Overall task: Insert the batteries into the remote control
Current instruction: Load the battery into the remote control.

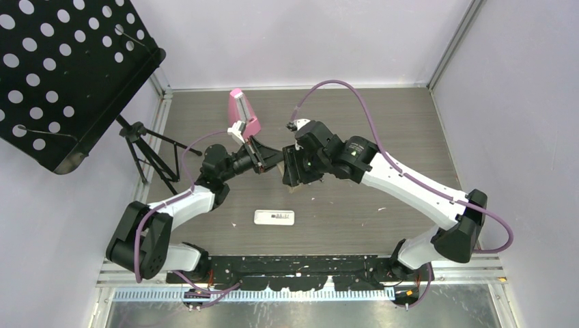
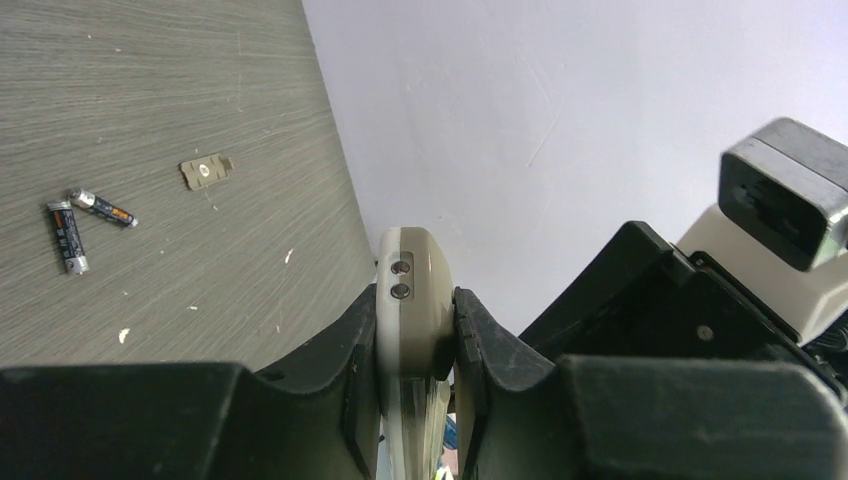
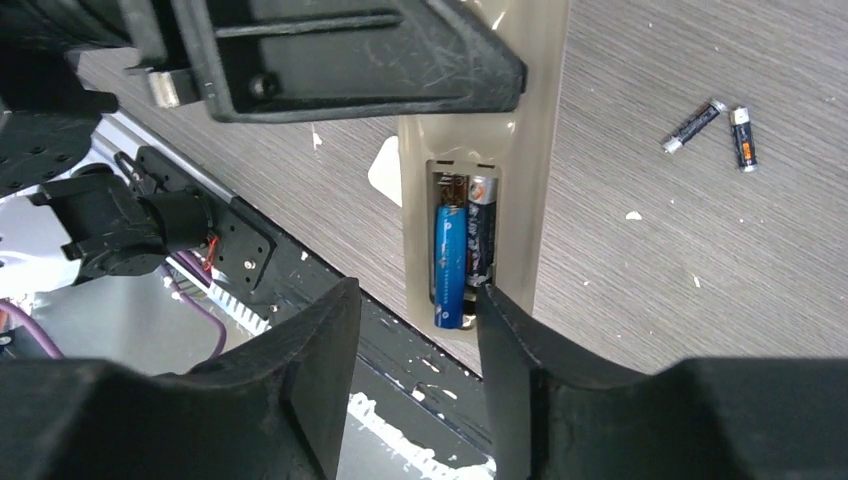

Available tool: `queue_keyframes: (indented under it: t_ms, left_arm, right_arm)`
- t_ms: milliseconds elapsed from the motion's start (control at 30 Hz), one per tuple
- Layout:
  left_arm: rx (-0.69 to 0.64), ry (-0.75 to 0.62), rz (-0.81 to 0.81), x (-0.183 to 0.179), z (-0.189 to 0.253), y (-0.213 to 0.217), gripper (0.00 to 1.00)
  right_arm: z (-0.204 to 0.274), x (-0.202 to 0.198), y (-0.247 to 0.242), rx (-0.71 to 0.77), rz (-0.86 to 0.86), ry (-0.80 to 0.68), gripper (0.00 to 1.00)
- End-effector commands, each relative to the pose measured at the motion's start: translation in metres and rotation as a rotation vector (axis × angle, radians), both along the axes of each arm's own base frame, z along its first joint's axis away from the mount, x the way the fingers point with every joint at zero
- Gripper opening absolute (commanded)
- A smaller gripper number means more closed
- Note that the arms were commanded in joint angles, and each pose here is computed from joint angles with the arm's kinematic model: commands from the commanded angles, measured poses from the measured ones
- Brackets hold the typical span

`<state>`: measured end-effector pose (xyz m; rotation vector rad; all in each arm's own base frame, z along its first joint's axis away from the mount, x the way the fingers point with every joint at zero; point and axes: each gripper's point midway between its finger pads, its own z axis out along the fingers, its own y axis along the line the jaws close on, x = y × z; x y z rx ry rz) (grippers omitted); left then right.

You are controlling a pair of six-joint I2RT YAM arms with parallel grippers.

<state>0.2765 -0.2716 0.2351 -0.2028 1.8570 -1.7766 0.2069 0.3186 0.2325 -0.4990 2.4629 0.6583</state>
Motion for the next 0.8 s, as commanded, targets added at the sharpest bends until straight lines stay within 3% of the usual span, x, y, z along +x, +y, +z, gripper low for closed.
queue_keyframes:
  t_ms: [0,133,333,500,600,767]
  left_arm:
    - [-0.078,-0.05,0.008,-0.003,0.028,0.002,0.0]
    - [-0.104,-0.049,0.056,-0.005,0.037,0.009,0.0]
    - [-0.166,-0.011,0.124,-0.004,0.055,0.019,0.0]
    - [-0.3,0.044,0.199,0.0,0.071,0.032,0.0]
    - [-0.379,0.084,0.249,0.005,0.076,0.042,0.0]
    - [-0.456,0.115,0.286,0.005,0.086,0.051,0.0]
  right_arm:
    - [0.047,0.014,-0.006,0.131,-0.106,-0.136,0.58]
    - [0.075,0.015,-0.005,0.296,-0.156,-0.191,0.66]
    - [0.106,0.015,-0.021,0.541,-0.311,-0.234,0.64]
    - [0.115,0.015,-0.04,0.834,-0.469,-0.22,0.62]
    - [0.118,0.012,-0.027,0.974,-0.436,-0.184,0.67]
    - [0.121,0.011,-0.001,1.063,-0.378,-0.1,0.7]
